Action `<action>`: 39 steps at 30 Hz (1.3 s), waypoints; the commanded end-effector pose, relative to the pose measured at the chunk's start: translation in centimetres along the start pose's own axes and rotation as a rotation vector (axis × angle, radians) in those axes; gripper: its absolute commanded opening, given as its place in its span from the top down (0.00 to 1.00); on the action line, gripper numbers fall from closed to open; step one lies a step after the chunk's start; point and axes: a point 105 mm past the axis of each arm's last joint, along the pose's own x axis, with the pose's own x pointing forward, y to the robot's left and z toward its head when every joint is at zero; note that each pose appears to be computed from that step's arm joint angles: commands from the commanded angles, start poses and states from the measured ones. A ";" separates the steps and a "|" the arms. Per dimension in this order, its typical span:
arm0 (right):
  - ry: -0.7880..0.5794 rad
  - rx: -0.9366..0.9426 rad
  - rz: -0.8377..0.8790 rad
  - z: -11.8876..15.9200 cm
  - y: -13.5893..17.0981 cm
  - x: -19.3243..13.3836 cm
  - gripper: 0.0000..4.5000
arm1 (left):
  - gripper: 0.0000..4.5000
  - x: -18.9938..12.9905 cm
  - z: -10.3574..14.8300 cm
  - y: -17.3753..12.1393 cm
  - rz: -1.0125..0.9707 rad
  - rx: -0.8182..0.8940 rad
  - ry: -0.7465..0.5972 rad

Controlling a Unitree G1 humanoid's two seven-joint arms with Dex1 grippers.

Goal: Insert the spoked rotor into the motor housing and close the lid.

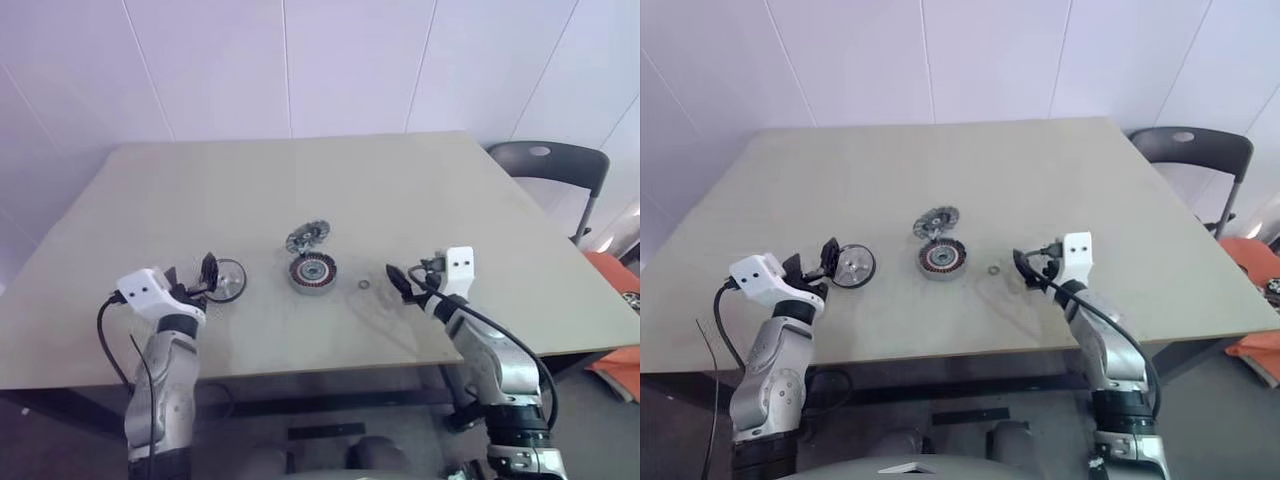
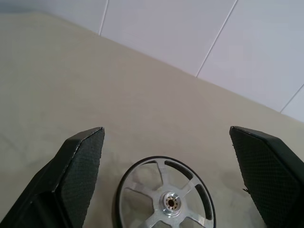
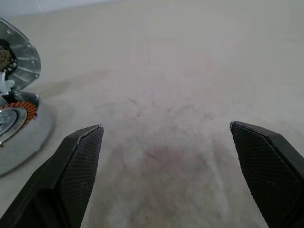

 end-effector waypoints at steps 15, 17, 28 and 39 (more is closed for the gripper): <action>-0.106 -0.073 -0.065 3.9 -0.7 -2.9 0.01 | 0.00 1.6 -2.0 -3.9 -0.142 -0.057 0.050; -0.099 -0.080 -0.059 3.9 -0.7 -3.2 0.01 | 0.00 1.5 -2.2 -3.9 -0.135 -0.065 0.051; -0.101 -0.075 -0.018 4.1 0.4 -2.5 0.01 | 0.00 1.7 -1.4 -3.1 -0.108 -0.055 0.021; -0.131 -0.074 0.049 4.8 1.3 0.2 0.01 | 0.00 2.2 2.8 -3.5 -0.135 0.004 -0.128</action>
